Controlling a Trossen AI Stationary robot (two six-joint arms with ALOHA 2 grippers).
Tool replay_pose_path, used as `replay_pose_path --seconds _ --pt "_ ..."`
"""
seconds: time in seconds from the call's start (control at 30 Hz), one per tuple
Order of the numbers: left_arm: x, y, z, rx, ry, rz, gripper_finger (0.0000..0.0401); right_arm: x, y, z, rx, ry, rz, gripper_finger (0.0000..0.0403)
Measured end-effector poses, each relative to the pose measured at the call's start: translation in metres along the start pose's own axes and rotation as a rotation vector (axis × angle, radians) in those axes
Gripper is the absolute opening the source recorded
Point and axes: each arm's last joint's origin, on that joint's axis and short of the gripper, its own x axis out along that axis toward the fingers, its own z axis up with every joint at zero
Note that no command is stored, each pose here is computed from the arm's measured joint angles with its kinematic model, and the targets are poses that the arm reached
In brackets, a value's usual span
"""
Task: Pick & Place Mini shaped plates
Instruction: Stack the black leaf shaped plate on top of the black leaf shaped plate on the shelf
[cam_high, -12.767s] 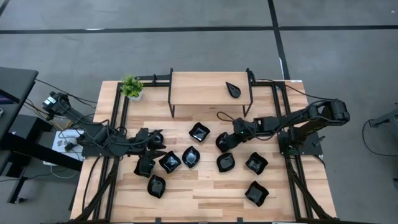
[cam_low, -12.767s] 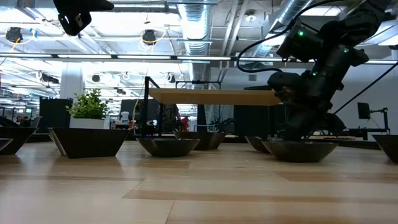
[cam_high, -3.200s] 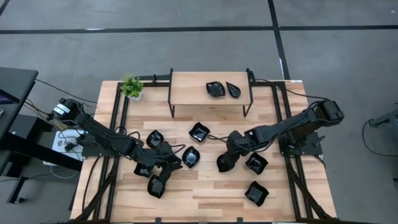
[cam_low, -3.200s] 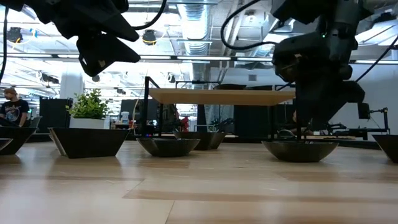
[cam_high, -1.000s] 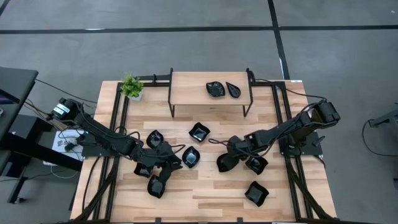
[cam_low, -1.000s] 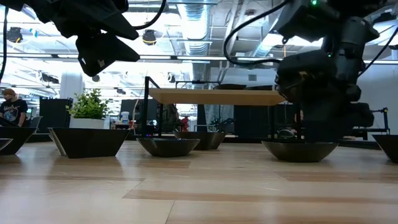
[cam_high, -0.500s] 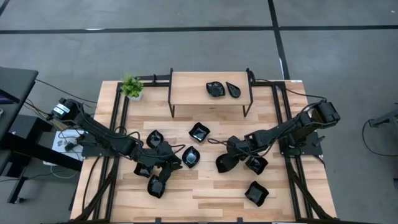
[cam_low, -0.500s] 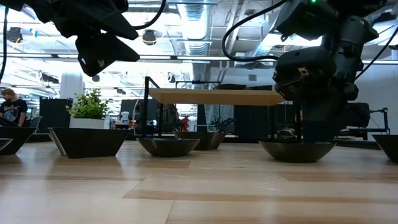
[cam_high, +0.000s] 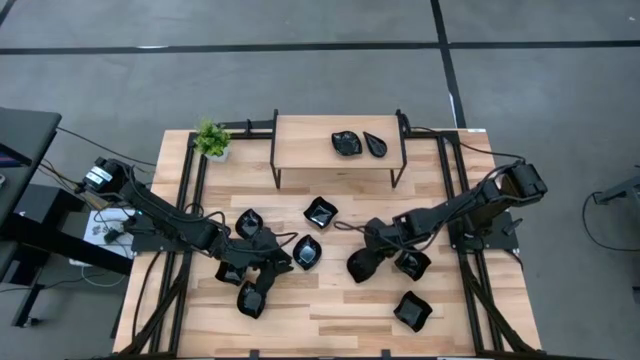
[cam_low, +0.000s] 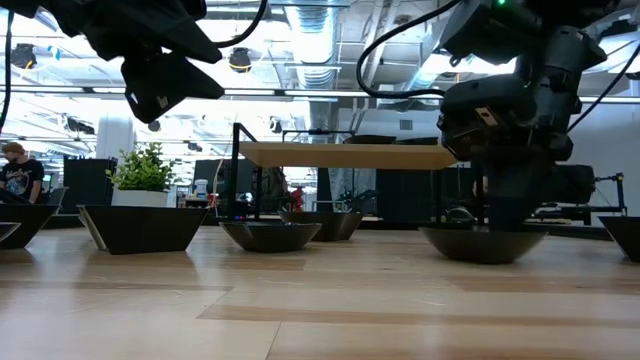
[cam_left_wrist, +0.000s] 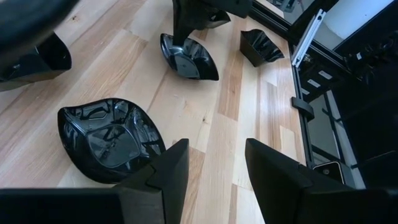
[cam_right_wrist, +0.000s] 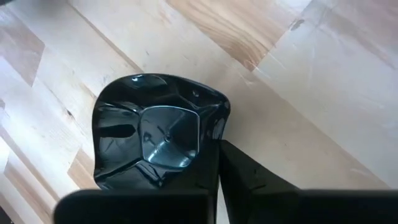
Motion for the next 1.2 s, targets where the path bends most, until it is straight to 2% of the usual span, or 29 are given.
replay_pose_path --seconds 0.43,0.73,0.97,1.2 --pt "0.000 0.000 0.000 -0.003 0.010 -0.013 0.0159 -0.001 -0.002 0.009 0.026 0.007 0.014 0.0002" --pt "0.000 -0.001 -0.001 -0.008 0.022 -0.029 0.0159 -0.018 0.018 0.033 -0.059 -0.001 0.083 0.0001" --pt "0.000 -0.001 -0.001 -0.008 0.021 -0.029 0.0159 -0.052 0.037 0.069 -0.149 -0.050 0.070 0.0001" --pt "0.000 -0.001 0.000 -0.004 0.016 -0.022 0.0159 -0.112 0.055 0.116 -0.239 -0.143 0.071 0.0001"
